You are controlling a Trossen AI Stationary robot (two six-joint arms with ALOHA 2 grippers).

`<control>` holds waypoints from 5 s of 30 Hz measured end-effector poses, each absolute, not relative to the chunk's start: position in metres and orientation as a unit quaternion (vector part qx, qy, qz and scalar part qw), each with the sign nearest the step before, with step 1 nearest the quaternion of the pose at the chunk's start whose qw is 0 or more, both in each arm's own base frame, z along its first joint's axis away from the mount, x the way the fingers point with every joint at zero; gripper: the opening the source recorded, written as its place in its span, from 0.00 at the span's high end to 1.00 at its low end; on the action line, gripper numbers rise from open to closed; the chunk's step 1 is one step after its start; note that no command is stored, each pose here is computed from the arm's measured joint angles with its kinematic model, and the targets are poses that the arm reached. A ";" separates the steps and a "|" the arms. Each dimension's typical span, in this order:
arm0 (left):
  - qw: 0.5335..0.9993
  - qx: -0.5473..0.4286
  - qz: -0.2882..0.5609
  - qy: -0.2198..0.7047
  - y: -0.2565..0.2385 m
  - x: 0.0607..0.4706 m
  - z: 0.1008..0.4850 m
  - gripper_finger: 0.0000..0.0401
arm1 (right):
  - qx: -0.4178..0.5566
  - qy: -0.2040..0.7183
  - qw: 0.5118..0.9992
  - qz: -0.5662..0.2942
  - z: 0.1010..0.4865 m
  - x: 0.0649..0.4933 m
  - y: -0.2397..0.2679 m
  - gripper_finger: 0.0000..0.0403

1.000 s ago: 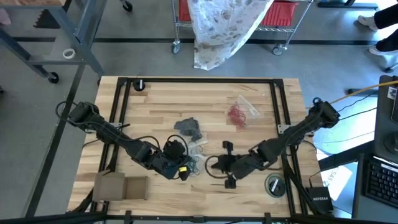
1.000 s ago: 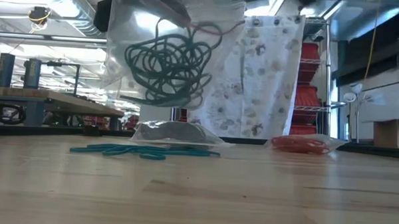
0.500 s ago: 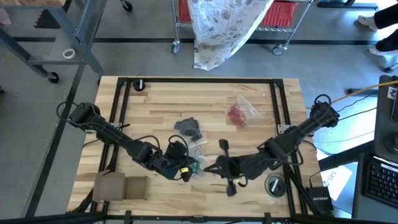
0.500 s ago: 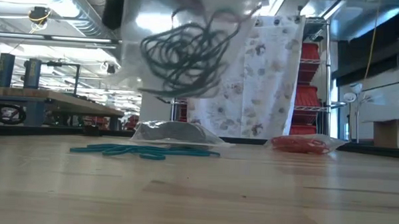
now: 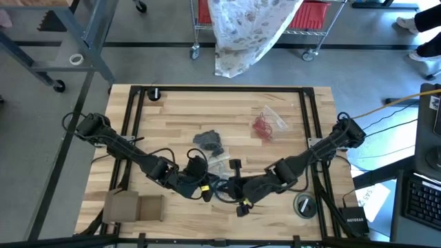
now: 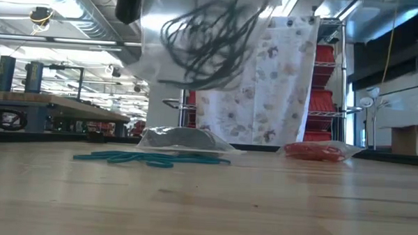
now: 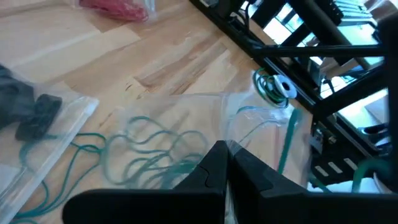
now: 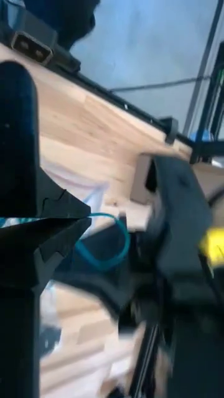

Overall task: Sort rubber bands
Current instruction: Put the blue rubber band into the transparent zip lock bag

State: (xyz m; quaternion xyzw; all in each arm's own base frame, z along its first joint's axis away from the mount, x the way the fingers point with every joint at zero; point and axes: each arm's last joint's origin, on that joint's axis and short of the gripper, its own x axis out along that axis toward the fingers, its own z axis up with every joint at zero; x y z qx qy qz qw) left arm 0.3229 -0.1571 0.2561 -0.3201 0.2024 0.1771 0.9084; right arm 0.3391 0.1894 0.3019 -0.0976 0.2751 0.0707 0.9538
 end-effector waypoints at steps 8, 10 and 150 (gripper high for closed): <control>0.907 -0.318 0.186 0.204 -0.152 0.325 0.255 1.00 | -0.097 0.251 0.959 0.090 0.302 0.342 0.198 1.00; 0.907 -0.318 0.187 0.204 -0.151 0.326 0.254 1.00 | -0.098 0.243 0.961 0.088 0.310 0.343 0.198 1.00; 0.913 -0.202 0.249 0.252 -0.130 0.273 0.287 1.00 | -0.062 0.441 0.895 -0.017 0.129 0.363 0.089 0.57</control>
